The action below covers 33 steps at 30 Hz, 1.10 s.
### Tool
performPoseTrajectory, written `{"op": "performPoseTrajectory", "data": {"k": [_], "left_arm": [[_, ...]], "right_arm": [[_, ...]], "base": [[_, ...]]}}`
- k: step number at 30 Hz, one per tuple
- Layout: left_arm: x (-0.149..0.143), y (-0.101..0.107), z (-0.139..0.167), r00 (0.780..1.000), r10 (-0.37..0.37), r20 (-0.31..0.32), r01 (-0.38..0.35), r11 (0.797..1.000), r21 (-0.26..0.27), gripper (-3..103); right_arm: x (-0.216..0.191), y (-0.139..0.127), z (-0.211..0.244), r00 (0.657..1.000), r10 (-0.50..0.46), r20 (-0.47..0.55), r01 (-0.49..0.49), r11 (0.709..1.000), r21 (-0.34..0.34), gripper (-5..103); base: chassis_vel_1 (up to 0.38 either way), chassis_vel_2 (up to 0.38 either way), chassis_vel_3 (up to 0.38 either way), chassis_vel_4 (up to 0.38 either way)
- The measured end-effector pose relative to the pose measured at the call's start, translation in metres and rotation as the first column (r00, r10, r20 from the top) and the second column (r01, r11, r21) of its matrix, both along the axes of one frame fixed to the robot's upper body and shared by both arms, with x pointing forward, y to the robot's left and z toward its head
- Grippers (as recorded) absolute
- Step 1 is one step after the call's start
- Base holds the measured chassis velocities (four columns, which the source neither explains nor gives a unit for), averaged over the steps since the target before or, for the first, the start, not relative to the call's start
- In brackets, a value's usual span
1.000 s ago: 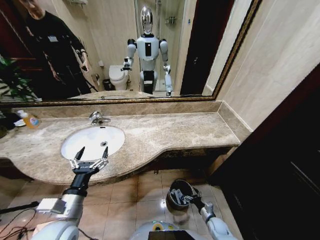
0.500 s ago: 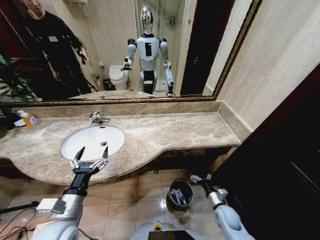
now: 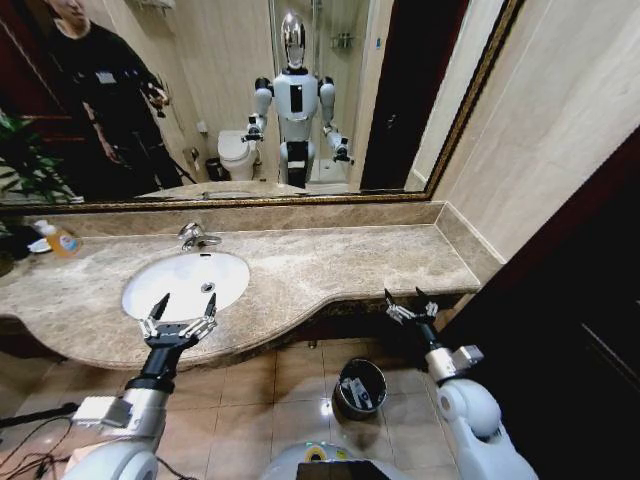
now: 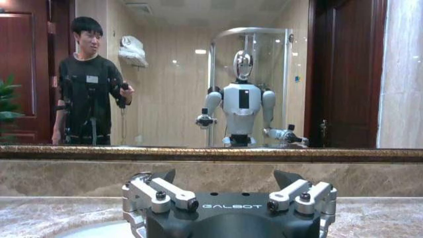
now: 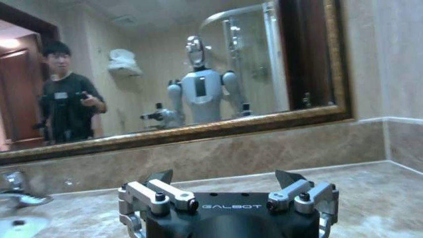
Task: Pick up the trash from the sink and place it in the trash bin.
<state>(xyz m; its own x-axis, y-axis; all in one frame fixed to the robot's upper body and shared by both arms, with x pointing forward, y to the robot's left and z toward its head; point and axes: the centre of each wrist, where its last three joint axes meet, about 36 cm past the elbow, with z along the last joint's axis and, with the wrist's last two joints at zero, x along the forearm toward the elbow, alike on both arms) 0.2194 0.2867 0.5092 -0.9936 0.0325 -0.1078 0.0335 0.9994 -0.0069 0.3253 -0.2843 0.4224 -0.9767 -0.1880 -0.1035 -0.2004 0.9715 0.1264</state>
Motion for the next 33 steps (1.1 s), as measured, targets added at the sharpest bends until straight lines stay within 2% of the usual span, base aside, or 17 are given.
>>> {"op": "performPoseTrajectory", "data": {"k": [6, 18, 33], "left_arm": [[0.000, 0.000, 0.000, 1.000, 0.000, 0.000, 0.000, 1.000, 0.000, 100], [0.000, 0.000, 0.000, 1.000, 0.000, 0.000, 0.000, 1.000, 0.000, 100], [0.000, 0.000, 0.000, 1.000, 0.000, 0.000, 0.000, 1.000, 0.000, 100]], "right_arm": [[0.002, 0.007, 0.009, 0.999, 0.045, -0.018, -0.046, 0.999, -0.026, 100], [0.008, 0.014, 0.011, 0.999, -0.005, -0.034, 0.003, 0.998, -0.057, 100], [0.008, 0.014, 0.010, 0.999, -0.006, -0.034, 0.004, 0.998, -0.059, 100]], "base": [[0.000, 0.000, 0.000, 0.000], [0.000, 0.000, 0.000, 0.000], [0.000, 0.000, 0.000, 0.000]]}}
